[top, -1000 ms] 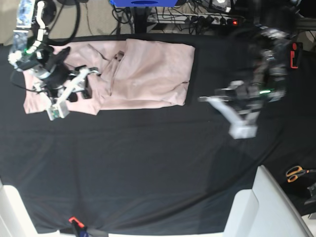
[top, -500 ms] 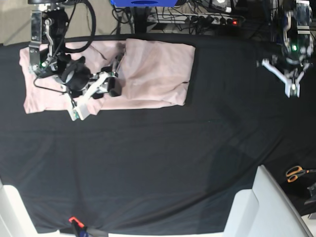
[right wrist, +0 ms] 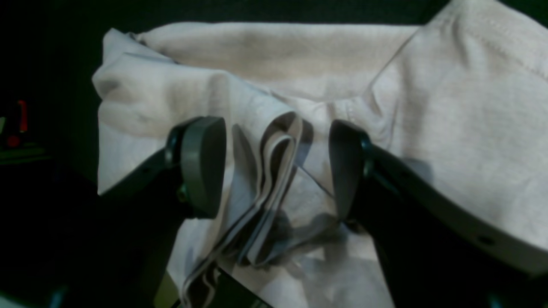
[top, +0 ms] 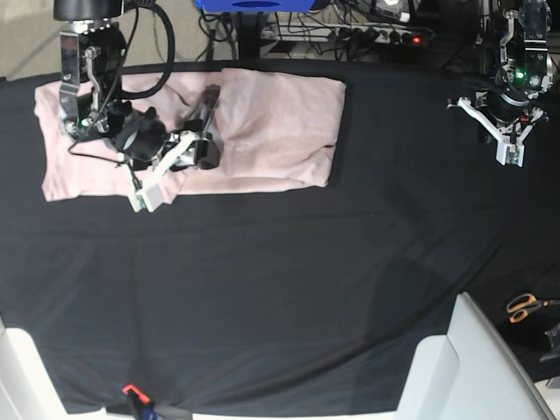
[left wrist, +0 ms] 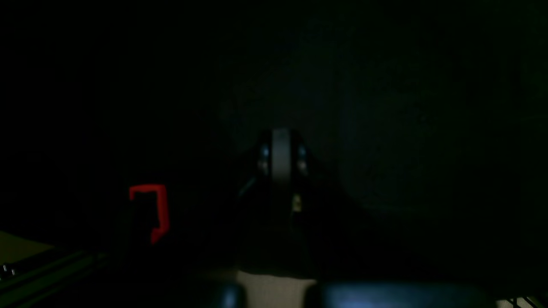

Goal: Fold the T-shirt properly
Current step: 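Grasp the shirt edge with the right gripper and pull it toward the shirt's end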

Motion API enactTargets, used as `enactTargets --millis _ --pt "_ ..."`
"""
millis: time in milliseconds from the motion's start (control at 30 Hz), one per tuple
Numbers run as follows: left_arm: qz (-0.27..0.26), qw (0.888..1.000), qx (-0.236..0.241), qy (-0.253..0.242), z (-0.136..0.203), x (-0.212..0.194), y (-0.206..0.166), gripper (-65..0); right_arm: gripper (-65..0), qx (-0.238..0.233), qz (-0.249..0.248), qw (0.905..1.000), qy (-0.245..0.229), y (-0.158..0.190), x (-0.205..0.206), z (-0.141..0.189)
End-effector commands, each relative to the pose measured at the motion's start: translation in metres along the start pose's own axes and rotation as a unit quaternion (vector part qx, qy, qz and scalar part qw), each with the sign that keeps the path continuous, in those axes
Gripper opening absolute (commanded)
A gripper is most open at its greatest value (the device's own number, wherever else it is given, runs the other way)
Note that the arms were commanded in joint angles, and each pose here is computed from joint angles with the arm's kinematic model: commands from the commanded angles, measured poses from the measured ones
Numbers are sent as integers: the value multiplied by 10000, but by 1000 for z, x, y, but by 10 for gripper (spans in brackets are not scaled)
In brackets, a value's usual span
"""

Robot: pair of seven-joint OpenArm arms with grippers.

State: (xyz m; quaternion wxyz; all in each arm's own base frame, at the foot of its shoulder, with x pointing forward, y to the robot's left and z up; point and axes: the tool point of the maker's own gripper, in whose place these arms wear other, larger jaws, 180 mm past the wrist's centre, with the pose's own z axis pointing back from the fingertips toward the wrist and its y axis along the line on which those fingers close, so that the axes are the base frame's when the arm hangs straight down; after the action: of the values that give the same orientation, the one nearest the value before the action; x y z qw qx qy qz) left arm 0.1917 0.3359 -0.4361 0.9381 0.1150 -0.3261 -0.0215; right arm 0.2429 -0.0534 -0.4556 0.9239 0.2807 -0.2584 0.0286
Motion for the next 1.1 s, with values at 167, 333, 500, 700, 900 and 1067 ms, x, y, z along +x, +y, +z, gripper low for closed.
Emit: enactTargets --millis 167,333,500,700,900,1067 --pt "27 9998 170 63 -4 -7 16 -650 -521 305 246 9992 -123 23 15 -7" --pt "36 9997 187 160 -5 -15 17 -650 -642 268 240 9992 -166 21 20 -6" --pt "57 9996 195 202 -5 -18 18 -650 -642 233 314 9991 -192 18 26 -7" --pt "50 9996 198 204 -5 -18 18 -650 -642 214 266 9993 -124 11 33 -15" --pt "36 9996 204 203 -5 -18 19 -650 -642 -259 127 9995 -121 -4 37 -14" --pt "38 9996 205 196 -6 -17 19 -650 -642 -422 6 9990 -114 -10 36 -13"
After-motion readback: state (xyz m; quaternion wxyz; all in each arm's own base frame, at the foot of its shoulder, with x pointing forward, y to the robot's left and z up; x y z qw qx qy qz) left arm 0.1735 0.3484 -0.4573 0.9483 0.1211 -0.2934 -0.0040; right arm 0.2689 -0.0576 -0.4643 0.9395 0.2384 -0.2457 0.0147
